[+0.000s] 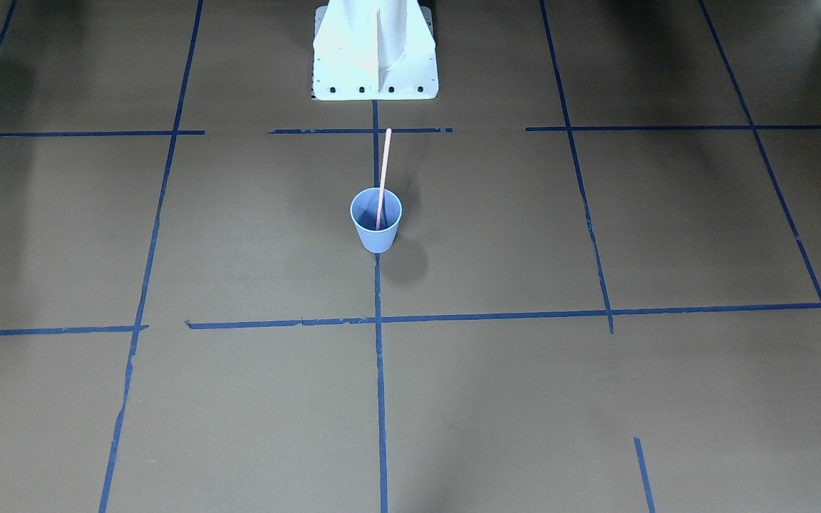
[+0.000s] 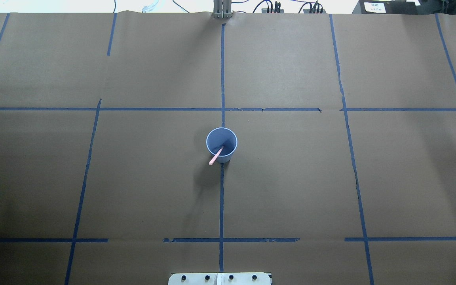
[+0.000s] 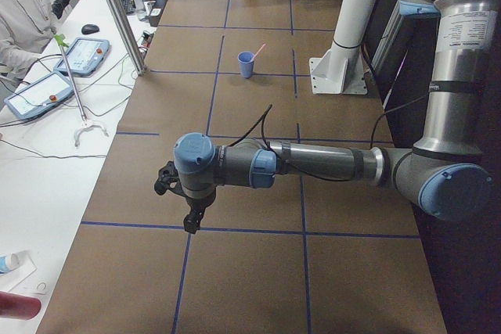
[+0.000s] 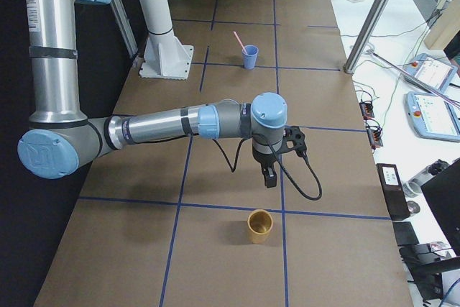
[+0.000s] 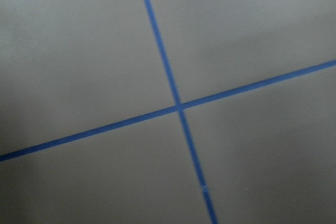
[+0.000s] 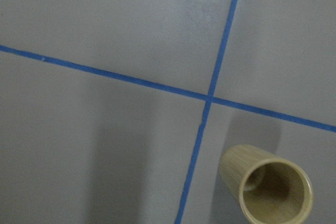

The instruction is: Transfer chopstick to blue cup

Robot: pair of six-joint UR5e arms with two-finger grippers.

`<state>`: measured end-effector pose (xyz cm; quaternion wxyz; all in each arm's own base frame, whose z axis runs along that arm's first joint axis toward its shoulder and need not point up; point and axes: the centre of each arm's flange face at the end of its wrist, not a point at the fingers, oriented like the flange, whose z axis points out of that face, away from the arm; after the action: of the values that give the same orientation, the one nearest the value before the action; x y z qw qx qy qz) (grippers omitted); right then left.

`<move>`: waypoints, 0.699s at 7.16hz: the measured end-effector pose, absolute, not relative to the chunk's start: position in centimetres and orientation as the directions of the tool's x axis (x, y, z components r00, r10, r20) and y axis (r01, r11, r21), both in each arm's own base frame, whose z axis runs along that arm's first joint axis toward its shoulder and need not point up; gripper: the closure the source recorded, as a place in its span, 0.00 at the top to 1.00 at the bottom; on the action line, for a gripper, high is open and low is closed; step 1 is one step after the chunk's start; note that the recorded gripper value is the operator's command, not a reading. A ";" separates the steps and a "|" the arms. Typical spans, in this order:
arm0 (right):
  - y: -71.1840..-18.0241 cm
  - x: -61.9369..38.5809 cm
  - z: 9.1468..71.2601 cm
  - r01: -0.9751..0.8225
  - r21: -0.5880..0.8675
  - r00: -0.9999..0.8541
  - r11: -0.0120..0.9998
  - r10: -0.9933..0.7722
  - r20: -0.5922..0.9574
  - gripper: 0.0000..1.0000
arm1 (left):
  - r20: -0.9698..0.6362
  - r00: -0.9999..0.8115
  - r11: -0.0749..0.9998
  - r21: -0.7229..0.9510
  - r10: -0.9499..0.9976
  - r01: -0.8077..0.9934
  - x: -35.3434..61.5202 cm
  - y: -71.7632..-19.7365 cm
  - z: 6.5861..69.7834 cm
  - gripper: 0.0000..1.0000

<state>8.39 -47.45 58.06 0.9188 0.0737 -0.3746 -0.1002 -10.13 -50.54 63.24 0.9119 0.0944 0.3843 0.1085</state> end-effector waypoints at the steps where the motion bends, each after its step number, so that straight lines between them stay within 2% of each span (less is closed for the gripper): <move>1: -45.9 9.4 60.2 0.150 0.194 0.696 0.969 -0.243 0.676 0.99 | -0.694 0.679 0.968 0.225 0.238 -0.110 -10.6 -50.7 63.4 1.00; 5: -43.7 9.8 61.8 0.153 0.171 0.693 0.973 -0.229 0.684 0.99 | -0.711 0.687 0.986 0.162 0.150 -0.047 -10.5 -50.8 62.5 1.00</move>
<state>9.79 -43.67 61.76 0.9185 0.0503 -0.3780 -0.1040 -10.49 -50.81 62.53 0.9161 0.0656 0.3918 0.0539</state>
